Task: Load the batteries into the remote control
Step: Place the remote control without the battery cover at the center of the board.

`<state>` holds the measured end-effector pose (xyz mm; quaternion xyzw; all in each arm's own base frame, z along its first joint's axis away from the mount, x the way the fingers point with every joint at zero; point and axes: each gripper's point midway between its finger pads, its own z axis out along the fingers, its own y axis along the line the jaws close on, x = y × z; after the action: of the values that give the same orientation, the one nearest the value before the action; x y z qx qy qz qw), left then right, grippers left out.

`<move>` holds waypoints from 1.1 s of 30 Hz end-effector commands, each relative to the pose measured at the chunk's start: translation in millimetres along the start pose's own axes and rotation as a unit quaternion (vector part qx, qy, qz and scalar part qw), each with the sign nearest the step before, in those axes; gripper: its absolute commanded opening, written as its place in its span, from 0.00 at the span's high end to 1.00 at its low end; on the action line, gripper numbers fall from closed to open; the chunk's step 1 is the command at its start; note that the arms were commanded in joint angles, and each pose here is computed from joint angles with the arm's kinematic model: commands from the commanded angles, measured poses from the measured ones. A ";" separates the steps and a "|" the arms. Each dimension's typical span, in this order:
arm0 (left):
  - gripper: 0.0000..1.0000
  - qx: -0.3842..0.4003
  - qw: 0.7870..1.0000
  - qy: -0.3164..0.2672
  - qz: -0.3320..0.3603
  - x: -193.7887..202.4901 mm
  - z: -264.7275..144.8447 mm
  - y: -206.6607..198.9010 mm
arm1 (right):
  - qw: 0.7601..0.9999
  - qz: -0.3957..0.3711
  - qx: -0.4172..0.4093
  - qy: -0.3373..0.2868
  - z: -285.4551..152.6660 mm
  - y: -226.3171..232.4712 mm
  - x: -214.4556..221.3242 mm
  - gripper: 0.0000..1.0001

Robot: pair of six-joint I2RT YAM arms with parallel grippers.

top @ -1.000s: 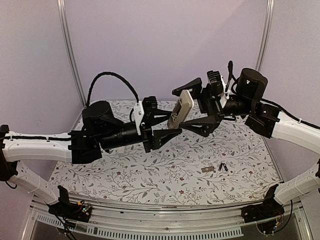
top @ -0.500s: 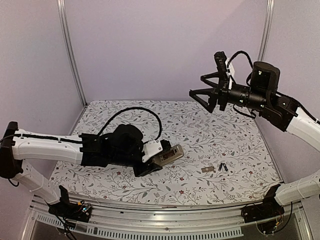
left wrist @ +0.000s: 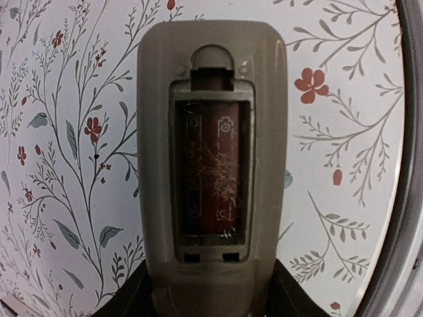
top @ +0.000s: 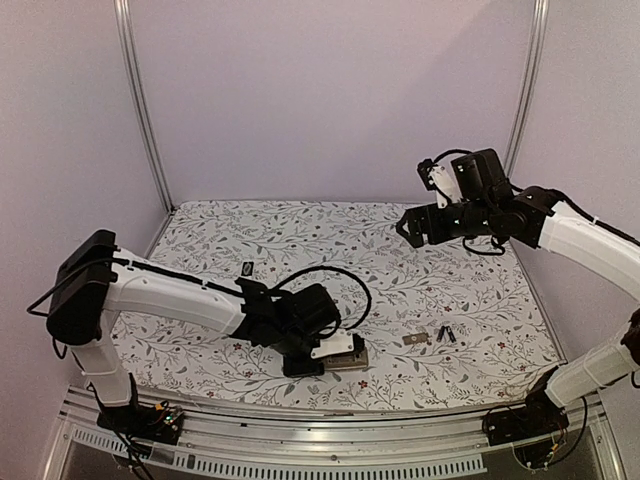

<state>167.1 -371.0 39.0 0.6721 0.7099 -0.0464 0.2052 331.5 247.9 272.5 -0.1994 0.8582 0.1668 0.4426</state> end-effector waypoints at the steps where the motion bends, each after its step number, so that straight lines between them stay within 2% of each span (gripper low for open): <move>1: 1.00 0.010 0.999 0.029 0.037 6.1 3.4 -11.9 | 0.993 0.052 0.071 0.085 7.9 -36.8 39.6 0.05; 8: 0.95 0.032 0.997 0.053 0.040 7.5 12.9 -19.9 | 0.981 0.087 0.091 0.151 19.9 -57.9 80.0 0.09; 12: 0.90 0.050 0.995 0.079 0.035 12.9 19.4 -25.5 | 0.970 0.101 0.105 0.193 25.0 -69.2 107.0 0.15; 13: 0.86 0.051 0.995 0.082 0.035 14.3 19.9 -26.1 | 0.968 0.103 0.107 0.202 25.3 -70.9 112.9 0.17; 16: 0.61 0.058 0.994 0.079 0.037 14.2 17.7 -29.4 | 0.963 0.110 0.108 0.222 26.1 -75.3 129.4 0.23; 20: 0.43 0.058 0.995 0.065 0.037 6.6 10.8 -27.8 | 0.956 0.133 0.104 0.240 26.4 -81.3 145.5 0.33; 22: 0.35 0.056 0.996 0.056 0.038 0.9 5.7 -25.5 | 0.951 0.141 0.106 0.254 25.8 -84.0 156.6 0.41; 25: 0.28 0.056 0.997 0.036 0.039 -9.6 -3.9 -23.9 | 0.943 0.152 0.113 0.274 24.3 -88.2 174.1 0.52; 28: 0.22 0.055 0.998 0.020 0.039 -17.6 -12.3 -21.8 | 0.933 0.170 0.109 0.297 21.8 -88.0 191.4 0.56; 33: 0.20 0.043 0.998 -0.006 0.042 -30.1 -27.9 -15.2 | 0.917 0.191 0.126 0.326 13.7 -93.4 217.2 0.60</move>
<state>150.4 -377.6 41.2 0.7051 0.6915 -0.0482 0.1491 289.3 140.8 92.7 -0.0412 0.9836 0.0712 0.1607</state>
